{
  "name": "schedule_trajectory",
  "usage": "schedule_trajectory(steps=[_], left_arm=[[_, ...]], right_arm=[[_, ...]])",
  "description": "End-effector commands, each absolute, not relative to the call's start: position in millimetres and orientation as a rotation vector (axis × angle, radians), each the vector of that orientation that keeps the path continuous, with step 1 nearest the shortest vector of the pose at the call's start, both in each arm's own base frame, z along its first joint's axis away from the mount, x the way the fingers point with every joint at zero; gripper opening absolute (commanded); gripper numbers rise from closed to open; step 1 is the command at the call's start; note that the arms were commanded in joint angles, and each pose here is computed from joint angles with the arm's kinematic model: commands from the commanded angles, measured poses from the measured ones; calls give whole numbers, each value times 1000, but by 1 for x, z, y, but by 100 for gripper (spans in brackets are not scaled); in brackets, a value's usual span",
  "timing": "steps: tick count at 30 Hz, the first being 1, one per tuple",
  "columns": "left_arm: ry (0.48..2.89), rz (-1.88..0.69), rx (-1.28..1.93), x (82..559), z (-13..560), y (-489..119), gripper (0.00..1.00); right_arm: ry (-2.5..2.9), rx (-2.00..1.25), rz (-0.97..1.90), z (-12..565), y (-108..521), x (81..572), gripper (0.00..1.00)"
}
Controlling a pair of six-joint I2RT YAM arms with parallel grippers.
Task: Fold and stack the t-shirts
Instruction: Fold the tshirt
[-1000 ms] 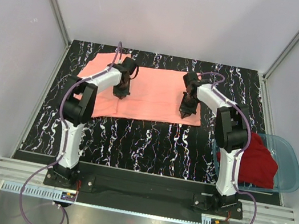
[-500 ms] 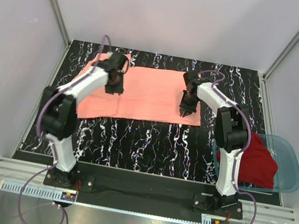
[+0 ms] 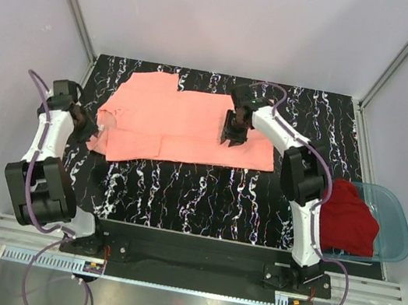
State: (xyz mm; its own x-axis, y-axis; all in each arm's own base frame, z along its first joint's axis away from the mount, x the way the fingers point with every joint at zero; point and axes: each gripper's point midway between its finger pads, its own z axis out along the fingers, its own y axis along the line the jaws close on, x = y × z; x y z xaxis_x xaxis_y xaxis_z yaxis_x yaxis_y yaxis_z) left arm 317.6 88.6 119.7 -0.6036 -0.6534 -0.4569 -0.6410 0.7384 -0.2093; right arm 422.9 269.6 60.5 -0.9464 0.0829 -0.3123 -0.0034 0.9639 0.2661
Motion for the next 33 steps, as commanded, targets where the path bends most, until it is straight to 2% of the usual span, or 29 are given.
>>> schedule_trajectory(steps=[1, 3, 8, 16, 22, 27, 28, 29, 33], left_arm=[[2334, -208, -979, 316, 143, 77, 33], [2338, -239, -990, 311, 138, 75, 32], [2351, -343, -961, 320, 122, 64, 21], [2397, -346, -1002, 333, 94, 70, 15], [2448, -468, -998, 338, 60, 51, 12], [2549, -258, -1171, 311, 22, 67, 10], [2597, -214, -1230, 300, 11, 69, 3], [2616, -182, -1261, 295, 5, 71, 0], [2626, -202, -1301, 287, 6, 65, 0]], right_arm=[[2837, 23, 291, 41, 265, 416, 43], [2833, 18, 199, 34, 251, 412, 46], [2840, -29, 50, 21, 222, 399, 48], [2861, -25, 27, 8, 208, 387, 47], [2875, 0, 30, 1, 194, 386, 45], [2879, 16, 6, 0, 175, 390, 45], [2879, 23, 4, 1, 171, 390, 45], [2881, 38, 0, 0, 166, 392, 45], [2886, 53, -3, 2, 159, 394, 44]])
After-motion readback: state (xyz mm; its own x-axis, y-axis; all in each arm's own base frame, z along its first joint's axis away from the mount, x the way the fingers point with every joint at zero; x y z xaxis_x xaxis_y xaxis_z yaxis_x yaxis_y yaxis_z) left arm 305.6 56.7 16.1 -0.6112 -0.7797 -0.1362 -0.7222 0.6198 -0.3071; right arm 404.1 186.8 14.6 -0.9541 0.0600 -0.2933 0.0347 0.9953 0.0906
